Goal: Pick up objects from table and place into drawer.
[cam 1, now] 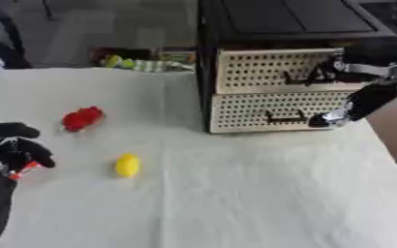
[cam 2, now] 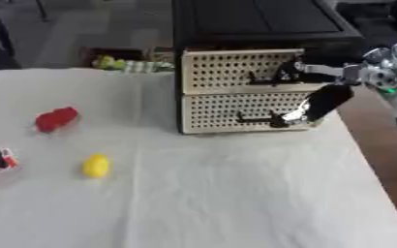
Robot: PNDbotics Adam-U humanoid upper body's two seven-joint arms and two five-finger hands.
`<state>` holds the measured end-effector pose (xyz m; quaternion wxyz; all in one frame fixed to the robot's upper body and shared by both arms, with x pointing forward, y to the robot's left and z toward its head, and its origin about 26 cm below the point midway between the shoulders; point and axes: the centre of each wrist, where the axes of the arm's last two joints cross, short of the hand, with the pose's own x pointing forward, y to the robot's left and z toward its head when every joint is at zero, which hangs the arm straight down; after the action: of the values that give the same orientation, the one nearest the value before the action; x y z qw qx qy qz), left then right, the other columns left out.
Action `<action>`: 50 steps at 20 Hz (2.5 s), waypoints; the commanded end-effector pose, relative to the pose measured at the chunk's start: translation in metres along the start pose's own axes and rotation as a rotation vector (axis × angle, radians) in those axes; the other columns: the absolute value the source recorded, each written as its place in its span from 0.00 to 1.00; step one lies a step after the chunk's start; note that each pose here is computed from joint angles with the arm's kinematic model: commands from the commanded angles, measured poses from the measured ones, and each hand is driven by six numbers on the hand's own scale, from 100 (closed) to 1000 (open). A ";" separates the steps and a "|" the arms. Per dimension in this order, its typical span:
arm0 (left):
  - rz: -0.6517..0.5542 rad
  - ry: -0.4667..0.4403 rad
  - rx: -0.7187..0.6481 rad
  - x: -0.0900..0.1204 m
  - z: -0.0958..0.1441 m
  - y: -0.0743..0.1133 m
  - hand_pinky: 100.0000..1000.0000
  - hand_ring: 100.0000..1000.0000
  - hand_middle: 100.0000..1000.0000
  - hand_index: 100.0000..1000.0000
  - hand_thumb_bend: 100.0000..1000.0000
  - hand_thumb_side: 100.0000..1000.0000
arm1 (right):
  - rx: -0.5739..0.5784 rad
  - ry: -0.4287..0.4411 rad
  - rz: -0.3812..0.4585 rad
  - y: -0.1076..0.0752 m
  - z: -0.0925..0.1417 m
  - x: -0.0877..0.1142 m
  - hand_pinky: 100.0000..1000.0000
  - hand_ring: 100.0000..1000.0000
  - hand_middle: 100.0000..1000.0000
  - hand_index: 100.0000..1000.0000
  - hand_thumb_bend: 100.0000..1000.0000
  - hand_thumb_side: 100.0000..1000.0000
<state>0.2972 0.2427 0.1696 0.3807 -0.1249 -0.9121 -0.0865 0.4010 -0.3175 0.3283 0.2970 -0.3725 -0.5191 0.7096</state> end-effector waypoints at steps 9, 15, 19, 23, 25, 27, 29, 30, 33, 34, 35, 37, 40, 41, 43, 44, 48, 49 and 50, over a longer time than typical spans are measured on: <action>-0.006 -0.019 -0.008 0.005 -0.003 0.000 0.43 0.47 0.55 0.67 0.07 0.99 | 0.015 0.015 0.008 -0.009 0.016 -0.006 0.00 0.00 0.00 0.75 0.55 0.73; -0.006 -0.018 -0.005 0.005 -0.003 0.000 0.43 0.47 0.55 0.67 0.07 0.99 | 0.024 0.009 0.007 -0.005 0.022 -0.004 0.00 0.00 0.00 0.75 0.56 0.73; -0.005 -0.015 -0.004 0.005 -0.003 0.000 0.43 0.47 0.55 0.67 0.07 0.99 | 0.027 0.000 -0.002 -0.003 0.026 -0.002 0.00 0.00 0.00 0.76 0.56 0.73; -0.004 -0.013 -0.003 0.005 -0.003 0.000 0.43 0.47 0.55 0.67 0.07 0.99 | 0.025 -0.014 -0.013 -0.001 0.030 0.002 0.00 0.00 0.00 0.76 0.56 0.73; -0.004 -0.011 -0.002 0.005 -0.002 0.000 0.43 0.47 0.55 0.67 0.07 0.99 | 0.026 -0.019 -0.020 -0.001 0.032 0.004 0.00 0.00 0.00 0.76 0.56 0.73; -0.003 -0.010 -0.002 0.005 -0.002 0.000 0.43 0.47 0.55 0.67 0.07 0.99 | 0.031 -0.023 -0.026 0.001 0.035 0.006 0.00 0.00 0.00 0.76 0.56 0.73; -0.003 -0.010 -0.001 0.005 -0.002 0.000 0.43 0.47 0.55 0.67 0.07 0.99 | 0.030 -0.028 -0.033 0.002 0.037 0.008 0.00 0.00 0.00 0.76 0.57 0.73; -0.003 -0.010 -0.001 0.005 -0.002 0.000 0.43 0.47 0.55 0.67 0.07 0.99 | 0.028 -0.031 -0.035 0.002 0.039 0.009 0.00 0.00 0.00 0.76 0.57 0.73; -0.002 -0.009 -0.001 0.005 -0.002 0.000 0.43 0.47 0.55 0.67 0.07 0.99 | 0.019 -0.038 -0.042 0.002 0.044 0.013 0.00 0.00 0.00 0.76 0.57 0.73; -0.002 -0.008 -0.001 0.005 -0.002 0.000 0.43 0.47 0.55 0.67 0.07 0.99 | 0.017 -0.038 -0.044 0.002 0.045 0.014 0.00 0.01 0.00 0.76 0.57 0.73; -0.002 -0.008 -0.001 0.005 -0.002 0.000 0.43 0.47 0.55 0.67 0.07 0.99 | 0.016 -0.038 -0.047 0.003 0.047 0.014 0.00 0.01 0.00 0.76 0.57 0.73; -0.002 -0.008 0.000 0.005 -0.002 0.000 0.43 0.47 0.55 0.67 0.07 0.99 | 0.013 -0.039 -0.056 0.004 0.049 0.016 0.00 0.01 0.00 0.76 0.57 0.73; -0.001 -0.007 0.001 0.005 -0.002 0.000 0.43 0.47 0.55 0.67 0.07 0.99 | 0.015 -0.046 -0.070 0.006 0.052 0.019 0.00 0.01 0.00 0.76 0.58 0.73; -0.001 -0.006 0.002 0.005 -0.002 0.000 0.43 0.47 0.55 0.67 0.07 0.99 | 0.016 -0.048 -0.073 0.007 0.053 0.019 0.00 0.01 0.00 0.76 0.58 0.73; -0.001 -0.005 0.003 0.005 -0.002 0.000 0.43 0.47 0.55 0.67 0.07 0.99 | 0.017 -0.051 -0.081 0.008 0.056 0.021 0.00 0.01 0.00 0.76 0.58 0.73; -0.001 -0.005 0.003 0.005 -0.002 0.000 0.43 0.47 0.55 0.67 0.07 0.99 | 0.019 -0.051 -0.084 0.009 0.057 0.022 0.00 0.01 0.00 0.76 0.58 0.73; -0.001 -0.004 0.005 0.005 -0.001 0.001 0.43 0.48 0.55 0.67 0.07 0.99 | 0.026 -0.052 -0.097 0.013 0.061 0.024 0.00 0.01 0.00 0.76 0.58 0.73; -0.001 -0.004 0.005 0.005 -0.001 0.001 0.43 0.48 0.55 0.67 0.07 0.99 | 0.026 -0.053 -0.099 0.014 0.062 0.025 0.00 0.01 0.00 0.76 0.58 0.73; -0.002 -0.004 0.005 0.005 -0.001 0.001 0.43 0.48 0.55 0.67 0.07 0.99 | 0.026 -0.056 -0.099 0.014 0.063 0.026 0.00 0.01 0.00 0.76 0.58 0.73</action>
<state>0.2971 0.2429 0.1691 0.3862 -0.1252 -0.9103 -0.0810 0.3407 -0.3290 0.3055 0.3309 -0.3066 -0.5399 0.7106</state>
